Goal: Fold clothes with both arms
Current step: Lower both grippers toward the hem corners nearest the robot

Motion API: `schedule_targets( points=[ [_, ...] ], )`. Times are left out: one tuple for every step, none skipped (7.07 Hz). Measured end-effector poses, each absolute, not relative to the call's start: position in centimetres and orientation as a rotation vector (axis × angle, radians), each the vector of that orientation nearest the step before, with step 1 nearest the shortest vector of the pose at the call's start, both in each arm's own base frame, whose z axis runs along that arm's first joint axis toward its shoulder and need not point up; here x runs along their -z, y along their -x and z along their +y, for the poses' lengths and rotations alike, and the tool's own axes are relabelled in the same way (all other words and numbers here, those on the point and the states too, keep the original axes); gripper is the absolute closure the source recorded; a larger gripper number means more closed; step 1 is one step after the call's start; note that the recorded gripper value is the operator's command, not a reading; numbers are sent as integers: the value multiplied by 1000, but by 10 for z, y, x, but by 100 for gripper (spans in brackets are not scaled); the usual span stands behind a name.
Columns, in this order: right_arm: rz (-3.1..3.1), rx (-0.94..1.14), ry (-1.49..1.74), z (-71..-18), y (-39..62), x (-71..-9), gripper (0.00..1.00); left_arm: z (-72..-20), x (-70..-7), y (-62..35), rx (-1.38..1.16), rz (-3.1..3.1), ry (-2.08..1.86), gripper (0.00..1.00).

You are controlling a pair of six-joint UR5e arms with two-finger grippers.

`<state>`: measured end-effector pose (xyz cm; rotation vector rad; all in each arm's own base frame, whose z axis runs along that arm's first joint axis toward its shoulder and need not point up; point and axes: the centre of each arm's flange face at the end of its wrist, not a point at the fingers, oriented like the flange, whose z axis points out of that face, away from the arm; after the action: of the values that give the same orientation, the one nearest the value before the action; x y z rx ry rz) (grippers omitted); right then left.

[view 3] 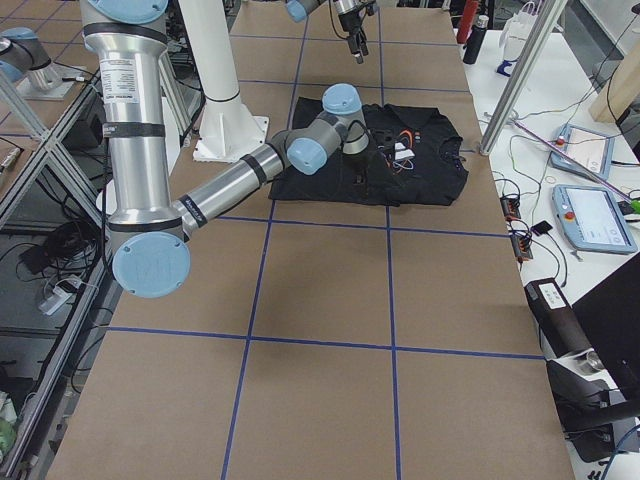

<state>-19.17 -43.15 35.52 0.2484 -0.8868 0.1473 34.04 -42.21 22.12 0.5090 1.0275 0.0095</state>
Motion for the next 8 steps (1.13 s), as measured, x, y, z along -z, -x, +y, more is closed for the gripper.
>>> schedule_targets(
  points=[
    [-889, -164, -223, -390, 208, -347, 0, -401, -239, -347, -35, 1025, -465, 0],
    [-881, -176, -204, -356, 224, -342, 0, -381, -257, -357, -66, 1023, -433, 0],
    [-865, -189, -197, -330, 244, -341, 0, -360, -282, -364, -87, 1027, -410, 0],
    [-849, -207, -200, -309, 269, -340, 0, -336, -309, -369, -86, 1039, -390, 0],
    [-842, -219, -203, -291, 289, -340, 0, -314, -330, -375, -80, 1046, -360, 0],
    [-840, -221, -202, -281, 300, -340, 0, -292, -345, -389, -74, 1042, -320, 0],
    [-840, -220, -202, -276, 305, -340, 0, -270, -357, -409, -55, 1032, -280, 10],
    [-842, -219, -203, -275, 307, -339, 0, -255, -364, -424, -33, 1027, -246, 20]
  ],
)
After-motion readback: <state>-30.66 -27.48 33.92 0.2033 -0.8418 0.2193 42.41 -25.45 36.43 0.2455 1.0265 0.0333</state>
